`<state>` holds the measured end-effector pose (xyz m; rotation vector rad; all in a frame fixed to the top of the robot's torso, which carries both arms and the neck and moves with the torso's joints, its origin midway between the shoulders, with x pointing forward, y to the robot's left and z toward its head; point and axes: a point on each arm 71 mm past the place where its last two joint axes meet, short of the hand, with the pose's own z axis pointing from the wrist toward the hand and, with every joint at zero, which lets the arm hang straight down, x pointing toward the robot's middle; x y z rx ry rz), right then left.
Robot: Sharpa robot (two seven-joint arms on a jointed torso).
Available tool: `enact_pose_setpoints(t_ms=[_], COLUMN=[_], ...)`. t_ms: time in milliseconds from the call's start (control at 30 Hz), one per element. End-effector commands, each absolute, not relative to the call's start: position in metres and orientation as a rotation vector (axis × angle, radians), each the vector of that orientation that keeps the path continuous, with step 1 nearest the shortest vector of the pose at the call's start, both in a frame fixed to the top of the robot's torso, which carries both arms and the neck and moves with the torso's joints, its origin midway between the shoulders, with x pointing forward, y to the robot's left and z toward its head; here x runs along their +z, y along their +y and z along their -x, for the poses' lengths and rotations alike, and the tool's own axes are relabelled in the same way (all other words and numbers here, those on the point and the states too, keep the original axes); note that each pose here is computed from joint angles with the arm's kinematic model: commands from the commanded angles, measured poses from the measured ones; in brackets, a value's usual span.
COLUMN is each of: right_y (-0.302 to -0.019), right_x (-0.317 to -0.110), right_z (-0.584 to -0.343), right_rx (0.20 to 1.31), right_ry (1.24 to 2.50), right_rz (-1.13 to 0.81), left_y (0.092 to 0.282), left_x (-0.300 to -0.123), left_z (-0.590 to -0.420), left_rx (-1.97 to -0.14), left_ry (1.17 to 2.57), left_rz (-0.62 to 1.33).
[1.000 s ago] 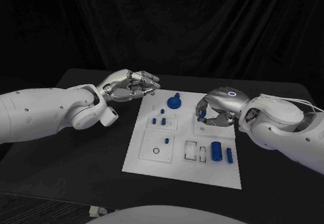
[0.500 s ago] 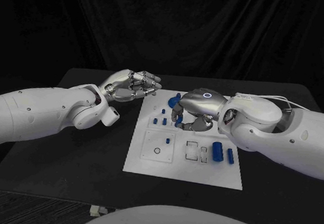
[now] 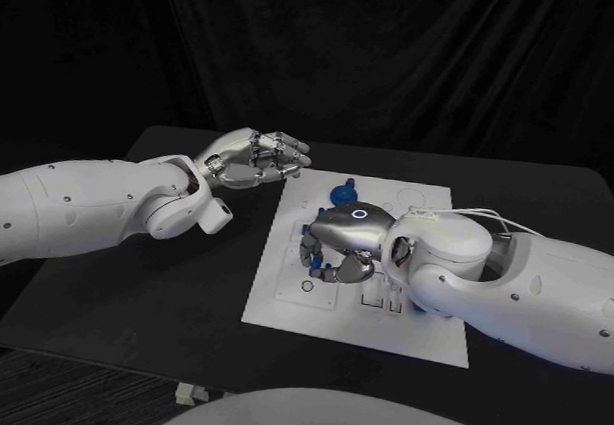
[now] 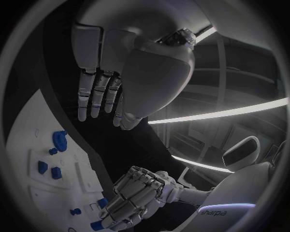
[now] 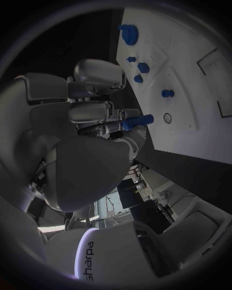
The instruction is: Assemble the parts on the task board
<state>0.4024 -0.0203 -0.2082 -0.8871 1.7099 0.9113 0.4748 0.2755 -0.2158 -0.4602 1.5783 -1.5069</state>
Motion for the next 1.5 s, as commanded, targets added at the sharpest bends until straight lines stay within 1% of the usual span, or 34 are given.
enact_pose_setpoints(t_ms=[33, 267, 500, 633, 900, 1500], right_y=[-0.016, -0.007, -0.005, -0.005, -0.005, -0.009], right_x=[-0.219, -0.232, -0.239, -0.242, -0.242, -0.242], right_z=[-0.400, -0.392, -0.390, -0.389, -0.385, -0.387], right_rx=[0.873, 0.890, 0.880, 0.873, 0.871, 0.862], right_ry=[1.745, 1.727, 1.717, 1.680, 1.589, 1.566], right_rz=[0.923, 0.956, 0.981, 1.000, 1.029, 1.019], left_y=[0.276, 0.276, 0.274, 0.272, 0.272, 0.271], left_x=[-0.215, -0.215, -0.215, -0.215, -0.215, -0.216], left_z=[-0.477, -0.476, -0.475, -0.474, -0.474, -0.475], left_rx=[-1.507, -1.507, -1.517, -1.524, -1.528, -1.529], left_ry=[1.550, 1.554, 1.558, 1.561, 1.564, 1.580], left_rz=[0.461, 0.463, 0.462, 0.460, 0.461, 0.465])
